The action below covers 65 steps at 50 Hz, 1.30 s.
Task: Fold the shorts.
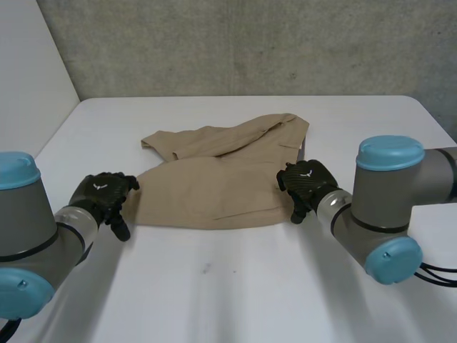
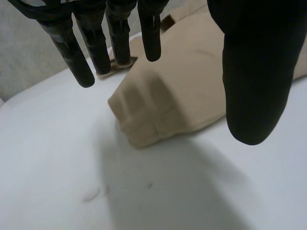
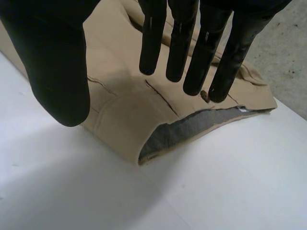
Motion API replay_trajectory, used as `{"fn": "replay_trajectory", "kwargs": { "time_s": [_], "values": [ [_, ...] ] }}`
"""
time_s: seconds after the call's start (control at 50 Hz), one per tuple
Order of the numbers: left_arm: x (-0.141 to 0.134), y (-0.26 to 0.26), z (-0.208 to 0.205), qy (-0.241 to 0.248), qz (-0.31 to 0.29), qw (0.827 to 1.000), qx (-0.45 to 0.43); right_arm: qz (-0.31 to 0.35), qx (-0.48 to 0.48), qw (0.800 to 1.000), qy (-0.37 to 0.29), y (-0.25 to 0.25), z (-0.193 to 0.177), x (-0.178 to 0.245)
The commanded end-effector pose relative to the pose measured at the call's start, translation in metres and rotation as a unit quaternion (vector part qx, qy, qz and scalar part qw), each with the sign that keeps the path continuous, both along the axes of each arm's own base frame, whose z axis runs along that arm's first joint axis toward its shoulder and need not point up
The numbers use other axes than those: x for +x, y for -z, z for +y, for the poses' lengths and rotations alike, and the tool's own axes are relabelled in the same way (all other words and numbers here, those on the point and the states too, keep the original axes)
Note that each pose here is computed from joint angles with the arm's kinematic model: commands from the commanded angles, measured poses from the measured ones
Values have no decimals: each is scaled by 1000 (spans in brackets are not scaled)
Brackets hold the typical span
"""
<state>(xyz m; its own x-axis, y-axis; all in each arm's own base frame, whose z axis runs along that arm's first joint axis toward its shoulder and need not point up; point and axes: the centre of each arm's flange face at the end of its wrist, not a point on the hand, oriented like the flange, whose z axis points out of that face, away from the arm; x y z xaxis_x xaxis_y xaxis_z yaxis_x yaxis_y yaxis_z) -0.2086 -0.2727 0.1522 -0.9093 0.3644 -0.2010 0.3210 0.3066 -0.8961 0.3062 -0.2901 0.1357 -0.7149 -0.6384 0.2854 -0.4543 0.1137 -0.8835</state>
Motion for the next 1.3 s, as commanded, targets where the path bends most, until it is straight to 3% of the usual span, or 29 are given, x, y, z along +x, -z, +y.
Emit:
{"fn": "replay_trajectory", "kwargs": {
  "time_s": [0.02,0.54,0.66,0.98,1.3],
  "values": [
    [4,4,-4,-7,0,1000,6,5,-1,1000,2,12,-11,5],
    [-7,32,-27,7,-16,1000,2,-55,-8,998,28,-27,1,-3],
    [-9,36,-35,19,-43,999,-12,-55,-7,998,29,-27,3,-4],
    [-13,36,-48,21,-41,999,-27,-50,-13,998,38,-27,1,-5],
    [-27,-39,-5,52,-19,993,-104,15,6,1000,20,-61,25,-18]
  ]
}}
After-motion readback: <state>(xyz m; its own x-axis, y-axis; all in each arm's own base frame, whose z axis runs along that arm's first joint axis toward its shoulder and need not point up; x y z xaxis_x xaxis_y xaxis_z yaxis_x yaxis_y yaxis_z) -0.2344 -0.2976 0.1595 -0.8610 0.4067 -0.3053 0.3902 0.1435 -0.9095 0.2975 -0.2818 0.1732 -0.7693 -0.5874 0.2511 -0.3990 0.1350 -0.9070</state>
